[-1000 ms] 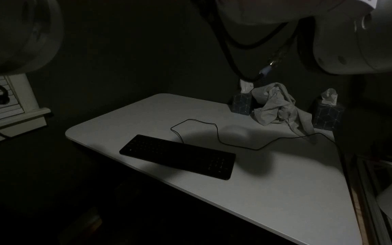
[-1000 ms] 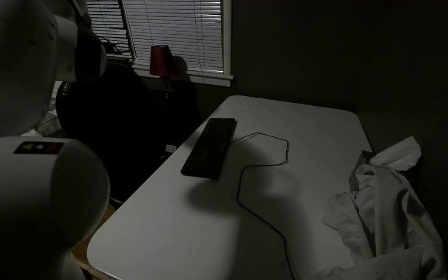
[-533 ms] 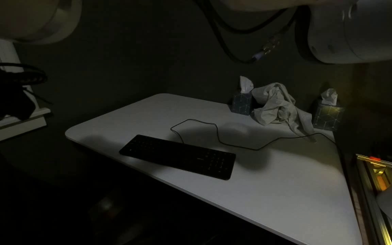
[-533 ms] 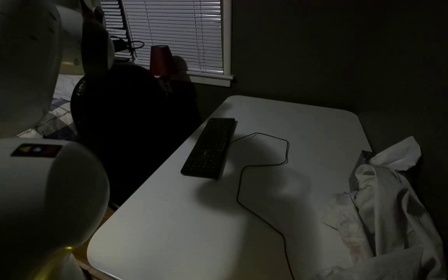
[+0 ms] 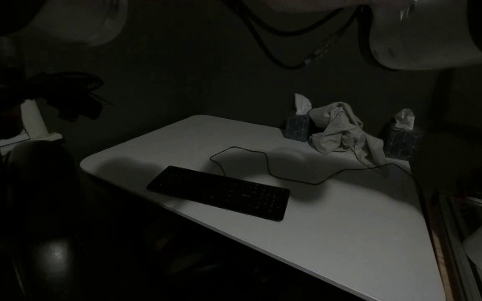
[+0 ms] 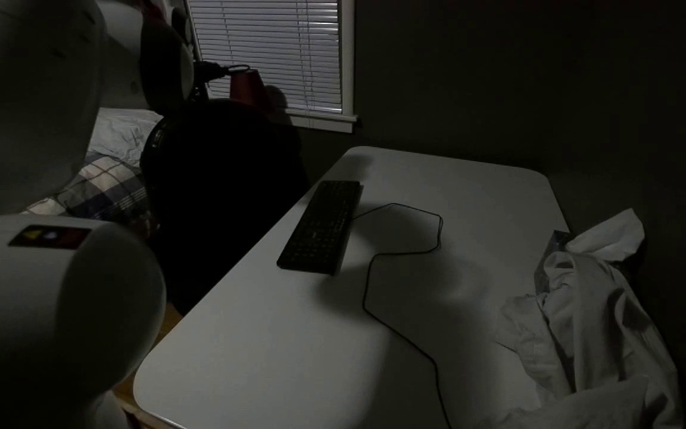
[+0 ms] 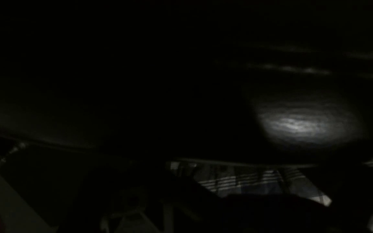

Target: Push the black chair underneath the table.

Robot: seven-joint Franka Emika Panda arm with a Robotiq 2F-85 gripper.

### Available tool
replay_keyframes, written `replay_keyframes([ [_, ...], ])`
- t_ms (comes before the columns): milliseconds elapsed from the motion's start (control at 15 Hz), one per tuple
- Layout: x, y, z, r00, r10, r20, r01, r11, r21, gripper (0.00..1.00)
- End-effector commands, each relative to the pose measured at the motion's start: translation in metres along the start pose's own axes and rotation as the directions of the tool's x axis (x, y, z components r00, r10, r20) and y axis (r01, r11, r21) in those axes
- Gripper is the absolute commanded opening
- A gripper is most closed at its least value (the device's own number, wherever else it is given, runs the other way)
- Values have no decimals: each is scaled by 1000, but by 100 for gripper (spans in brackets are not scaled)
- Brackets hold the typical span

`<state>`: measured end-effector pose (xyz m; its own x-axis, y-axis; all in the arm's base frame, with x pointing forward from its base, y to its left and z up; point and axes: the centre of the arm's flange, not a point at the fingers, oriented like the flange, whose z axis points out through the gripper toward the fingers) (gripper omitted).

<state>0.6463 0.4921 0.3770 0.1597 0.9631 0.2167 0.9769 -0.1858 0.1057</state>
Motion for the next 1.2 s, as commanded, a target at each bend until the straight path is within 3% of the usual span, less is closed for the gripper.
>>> replay_keyframes([
  [0, -37, -13, 13, 989, -37, 140, 24, 995, 95, 100],
  [267, -59, -12, 8, 971, -64, 231, 33, 990, 134, 100],
  [800, -89, -3, 0, 930, -94, 356, 62, 993, 99, 100],
  [1133, -110, -16, -6, 895, -101, 435, 28, 985, 171, 100],
])
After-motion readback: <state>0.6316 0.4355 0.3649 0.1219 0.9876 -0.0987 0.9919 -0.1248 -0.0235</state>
